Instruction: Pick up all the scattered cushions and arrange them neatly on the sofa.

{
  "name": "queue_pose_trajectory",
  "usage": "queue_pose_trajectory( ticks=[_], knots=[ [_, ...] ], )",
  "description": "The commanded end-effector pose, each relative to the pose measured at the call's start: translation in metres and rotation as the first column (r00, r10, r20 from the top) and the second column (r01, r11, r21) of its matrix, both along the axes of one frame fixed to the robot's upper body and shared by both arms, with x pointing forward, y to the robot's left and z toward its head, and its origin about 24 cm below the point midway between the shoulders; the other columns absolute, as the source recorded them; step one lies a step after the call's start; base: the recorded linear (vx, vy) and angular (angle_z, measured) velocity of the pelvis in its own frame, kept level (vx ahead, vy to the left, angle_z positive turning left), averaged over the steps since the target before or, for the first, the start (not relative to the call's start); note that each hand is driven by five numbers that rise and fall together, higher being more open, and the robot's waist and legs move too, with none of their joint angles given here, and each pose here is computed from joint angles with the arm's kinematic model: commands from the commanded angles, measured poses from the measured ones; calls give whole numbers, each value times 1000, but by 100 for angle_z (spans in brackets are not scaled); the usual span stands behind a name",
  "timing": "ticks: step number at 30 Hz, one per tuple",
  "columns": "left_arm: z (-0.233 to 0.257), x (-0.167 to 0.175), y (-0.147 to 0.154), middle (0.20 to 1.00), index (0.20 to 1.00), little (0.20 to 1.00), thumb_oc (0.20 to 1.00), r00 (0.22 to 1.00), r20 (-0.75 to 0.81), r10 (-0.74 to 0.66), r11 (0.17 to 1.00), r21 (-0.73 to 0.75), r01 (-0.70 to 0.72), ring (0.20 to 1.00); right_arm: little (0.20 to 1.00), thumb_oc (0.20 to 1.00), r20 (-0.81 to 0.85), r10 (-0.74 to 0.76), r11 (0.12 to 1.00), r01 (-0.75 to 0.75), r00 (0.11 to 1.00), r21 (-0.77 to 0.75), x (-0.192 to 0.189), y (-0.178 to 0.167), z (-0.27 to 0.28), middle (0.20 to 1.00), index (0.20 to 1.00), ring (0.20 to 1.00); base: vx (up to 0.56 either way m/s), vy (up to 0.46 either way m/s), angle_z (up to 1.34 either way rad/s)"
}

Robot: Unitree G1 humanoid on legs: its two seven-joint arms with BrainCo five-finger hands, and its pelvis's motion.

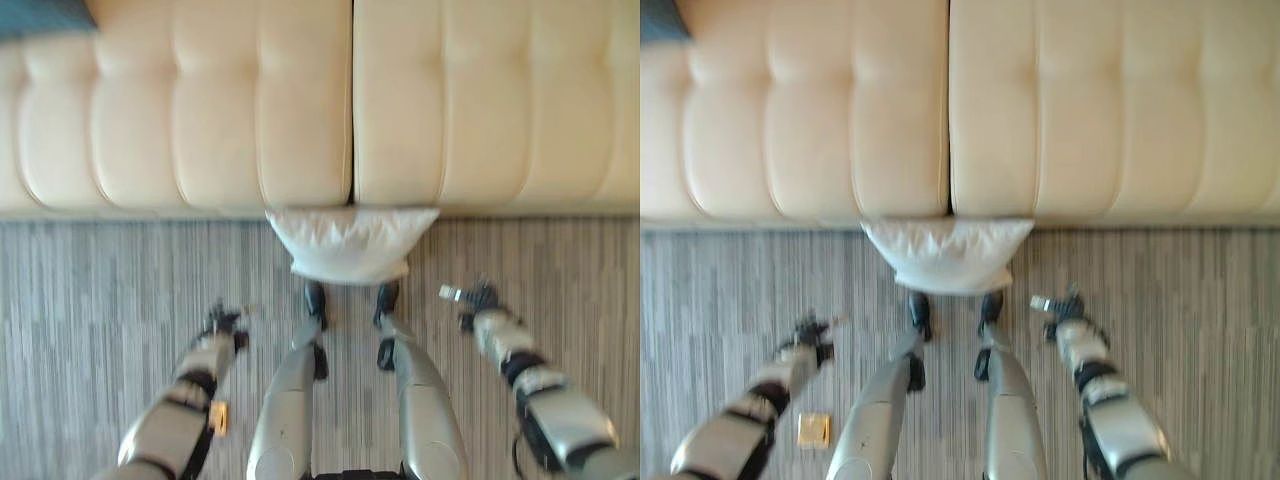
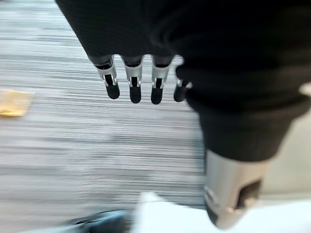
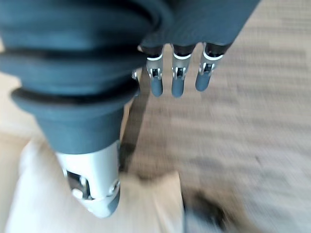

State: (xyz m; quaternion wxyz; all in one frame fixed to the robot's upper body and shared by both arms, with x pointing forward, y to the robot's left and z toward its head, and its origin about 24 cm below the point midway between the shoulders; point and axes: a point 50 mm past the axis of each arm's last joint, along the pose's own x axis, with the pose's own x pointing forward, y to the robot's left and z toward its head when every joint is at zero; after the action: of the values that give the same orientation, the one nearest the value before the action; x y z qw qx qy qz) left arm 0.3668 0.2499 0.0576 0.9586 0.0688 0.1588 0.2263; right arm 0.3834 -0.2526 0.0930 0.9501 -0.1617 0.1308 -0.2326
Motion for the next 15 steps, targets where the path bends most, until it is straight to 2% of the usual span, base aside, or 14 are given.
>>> queue_pose_trajectory(
  ticks=[1,2,4,6,8,9,10,12,15],
  knots=[
    [14,1,19,1000,1000,1000,1000,996,41,80,995,61,-83,1000,1000,1000,-3,-98,995,98,995,8,-11,-19,-11,1000,1000,1000,52,-5,0],
    [53,16,21,1000,1000,1000,1000,986,145,86,988,112,-103,1000,1000,1000,86,-93,995,91,992,29,1,-14,15,1000,1000,1000,42,-2,1],
    [72,23,16,1000,1000,1000,1000,976,203,78,988,118,-103,1000,1000,1000,137,-90,996,85,987,36,7,-10,31,1000,1000,1000,59,-7,2],
    [102,31,10,1000,1000,1000,1000,959,279,49,976,191,-105,1000,1000,1000,238,-56,998,47,970,46,17,3,58,1000,1000,1000,101,6,8],
    [134,41,-11,1000,1000,1000,1000,931,364,-4,969,231,-87,1000,1000,1000,374,32,995,-66,927,78,29,38,93,1000,1000,1000,105,14,5],
    [136,42,-11,1000,1000,1000,1000,930,368,-4,969,231,-88,1000,1000,1000,377,32,995,-66,925,78,29,38,95,1000,1000,1000,95,-8,0],
    [155,49,-39,1000,1000,1000,1000,904,419,-87,965,259,-27,1000,1000,1000,465,123,983,-171,876,61,34,69,121,1000,1000,1000,39,-10,0],
    [163,50,-48,1000,1000,1000,1000,892,437,-118,962,273,-6,1000,1000,1000,501,148,979,-197,853,45,35,77,133,1000,1000,1000,38,-6,2],
    [183,54,-98,1000,1000,1000,1000,830,497,-254,951,283,122,1000,1000,1000,605,219,963,-269,765,-10,33,107,170,1000,1000,1000,43,-8,8]
  ],
)
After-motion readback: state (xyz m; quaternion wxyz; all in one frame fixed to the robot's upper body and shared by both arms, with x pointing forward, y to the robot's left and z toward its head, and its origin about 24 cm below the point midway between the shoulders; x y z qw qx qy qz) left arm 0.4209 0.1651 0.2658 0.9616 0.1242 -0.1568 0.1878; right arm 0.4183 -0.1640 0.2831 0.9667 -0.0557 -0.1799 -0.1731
